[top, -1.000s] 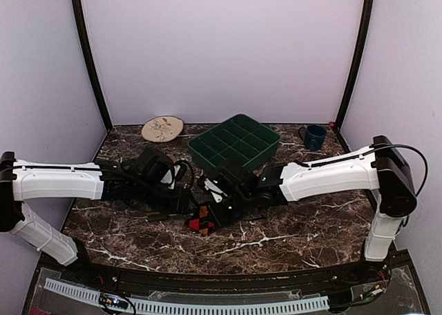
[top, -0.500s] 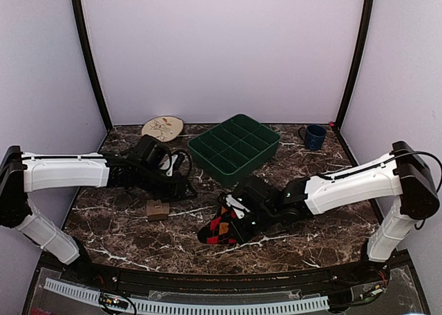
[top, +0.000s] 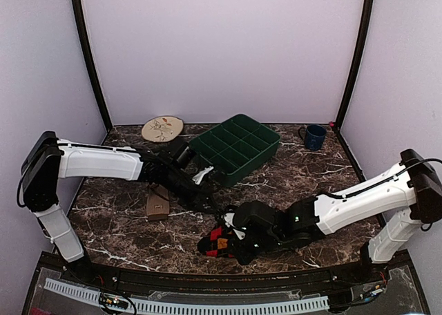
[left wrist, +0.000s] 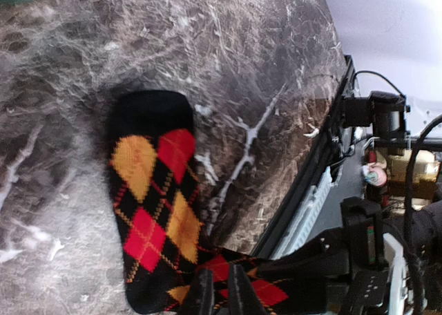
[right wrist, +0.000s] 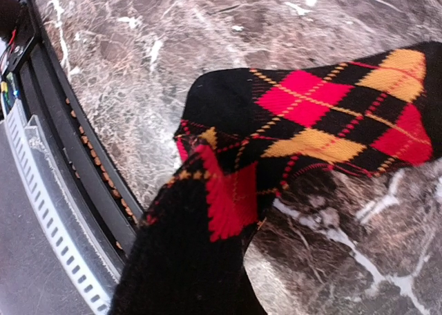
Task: Roll the socks
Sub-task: Fold the sock at the center of the board.
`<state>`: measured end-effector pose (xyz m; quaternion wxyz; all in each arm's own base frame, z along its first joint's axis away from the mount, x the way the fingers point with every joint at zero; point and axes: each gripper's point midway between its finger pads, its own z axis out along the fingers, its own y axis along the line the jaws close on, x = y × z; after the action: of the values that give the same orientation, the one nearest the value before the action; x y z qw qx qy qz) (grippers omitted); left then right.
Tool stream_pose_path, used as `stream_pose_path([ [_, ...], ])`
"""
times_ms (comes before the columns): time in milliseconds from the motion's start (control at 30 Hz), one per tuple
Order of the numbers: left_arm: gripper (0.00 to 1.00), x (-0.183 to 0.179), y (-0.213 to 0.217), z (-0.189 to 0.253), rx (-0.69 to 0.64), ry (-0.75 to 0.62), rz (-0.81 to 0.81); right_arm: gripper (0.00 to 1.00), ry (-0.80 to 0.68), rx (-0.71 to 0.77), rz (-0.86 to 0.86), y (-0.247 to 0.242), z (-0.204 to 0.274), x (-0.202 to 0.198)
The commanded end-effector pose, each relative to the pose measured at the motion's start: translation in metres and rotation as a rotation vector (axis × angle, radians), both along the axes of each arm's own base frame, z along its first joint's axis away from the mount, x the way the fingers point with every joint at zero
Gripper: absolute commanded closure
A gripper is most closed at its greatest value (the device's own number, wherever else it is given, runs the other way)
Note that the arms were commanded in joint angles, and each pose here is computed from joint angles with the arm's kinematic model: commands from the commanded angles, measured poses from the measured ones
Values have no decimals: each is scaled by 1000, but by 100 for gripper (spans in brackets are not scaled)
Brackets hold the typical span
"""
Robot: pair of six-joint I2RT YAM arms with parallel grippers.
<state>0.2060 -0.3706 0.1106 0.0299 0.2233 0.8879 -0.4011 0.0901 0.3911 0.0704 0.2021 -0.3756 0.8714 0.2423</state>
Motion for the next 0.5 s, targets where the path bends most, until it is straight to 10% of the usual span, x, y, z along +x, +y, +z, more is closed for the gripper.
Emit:
stream_pose_path([
  [0, 99, -28, -8, -3, -12, 42, -135, 100, -56, 15, -76, -7, 5, 8],
  [467, 100, -76, -24, -39, -9, 202, -299, 100, -116, 54, -119, -5, 26, 16],
])
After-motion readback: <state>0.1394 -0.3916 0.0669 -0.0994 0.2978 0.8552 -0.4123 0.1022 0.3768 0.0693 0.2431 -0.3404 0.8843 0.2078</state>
